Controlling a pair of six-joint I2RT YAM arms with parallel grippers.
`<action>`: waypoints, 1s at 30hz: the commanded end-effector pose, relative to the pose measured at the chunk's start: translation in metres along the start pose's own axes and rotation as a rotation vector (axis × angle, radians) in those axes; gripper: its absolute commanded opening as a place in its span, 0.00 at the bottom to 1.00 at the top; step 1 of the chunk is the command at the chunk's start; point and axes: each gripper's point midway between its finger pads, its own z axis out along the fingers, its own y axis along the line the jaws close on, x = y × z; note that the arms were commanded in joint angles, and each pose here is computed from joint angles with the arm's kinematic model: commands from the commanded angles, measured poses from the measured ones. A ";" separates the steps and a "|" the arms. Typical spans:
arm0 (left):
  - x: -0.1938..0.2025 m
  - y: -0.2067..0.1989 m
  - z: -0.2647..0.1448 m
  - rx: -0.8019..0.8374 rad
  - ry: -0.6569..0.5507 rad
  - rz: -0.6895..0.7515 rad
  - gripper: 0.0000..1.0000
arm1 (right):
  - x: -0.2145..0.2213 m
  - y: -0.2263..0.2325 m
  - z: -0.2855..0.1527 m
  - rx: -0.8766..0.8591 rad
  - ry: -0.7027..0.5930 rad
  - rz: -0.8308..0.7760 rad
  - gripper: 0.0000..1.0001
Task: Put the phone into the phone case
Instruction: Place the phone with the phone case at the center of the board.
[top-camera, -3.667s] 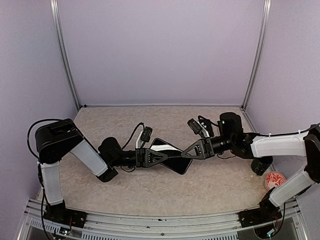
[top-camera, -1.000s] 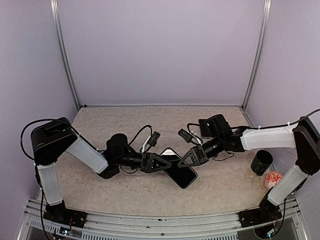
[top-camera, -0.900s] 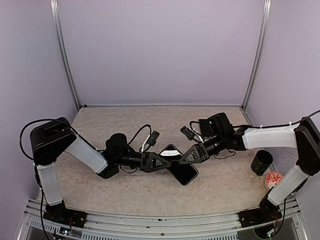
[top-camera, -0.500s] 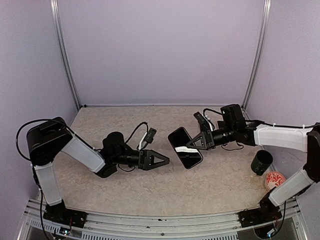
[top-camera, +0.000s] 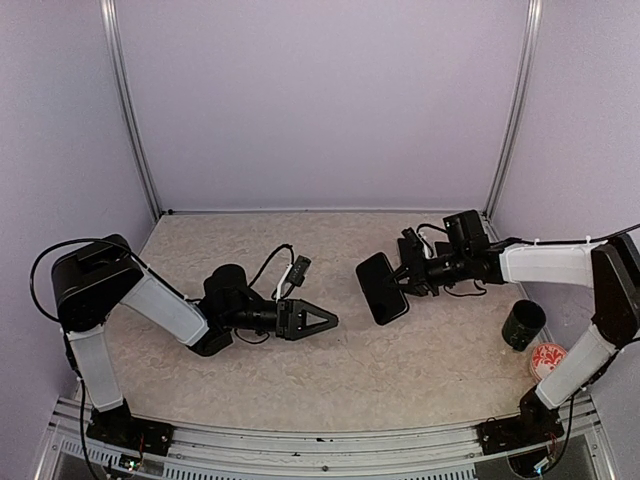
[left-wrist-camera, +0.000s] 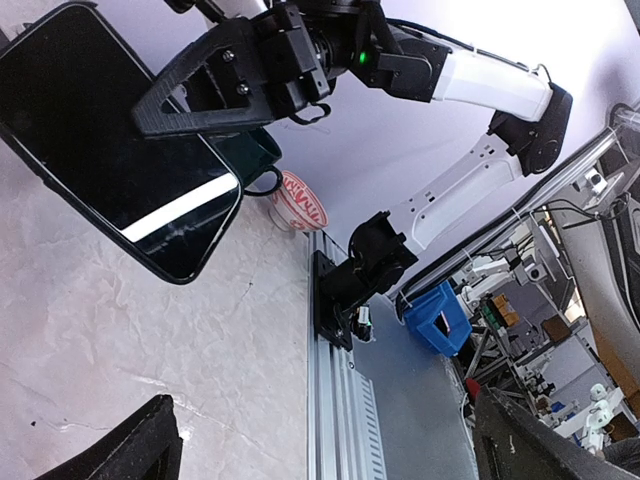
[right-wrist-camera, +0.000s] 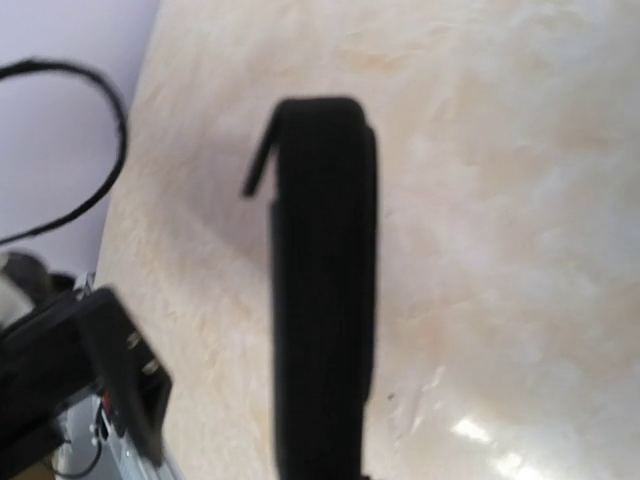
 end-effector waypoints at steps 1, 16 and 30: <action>-0.006 -0.005 -0.003 -0.002 -0.024 0.026 0.99 | -0.040 0.007 -0.001 -0.026 -0.075 0.000 0.00; -0.005 -0.004 -0.003 -0.008 -0.028 0.023 0.99 | -0.112 -0.028 0.033 0.005 -0.126 0.119 0.00; -0.007 -0.009 -0.003 -0.015 -0.038 0.032 0.99 | -0.140 -0.070 0.073 0.020 -0.137 0.198 0.00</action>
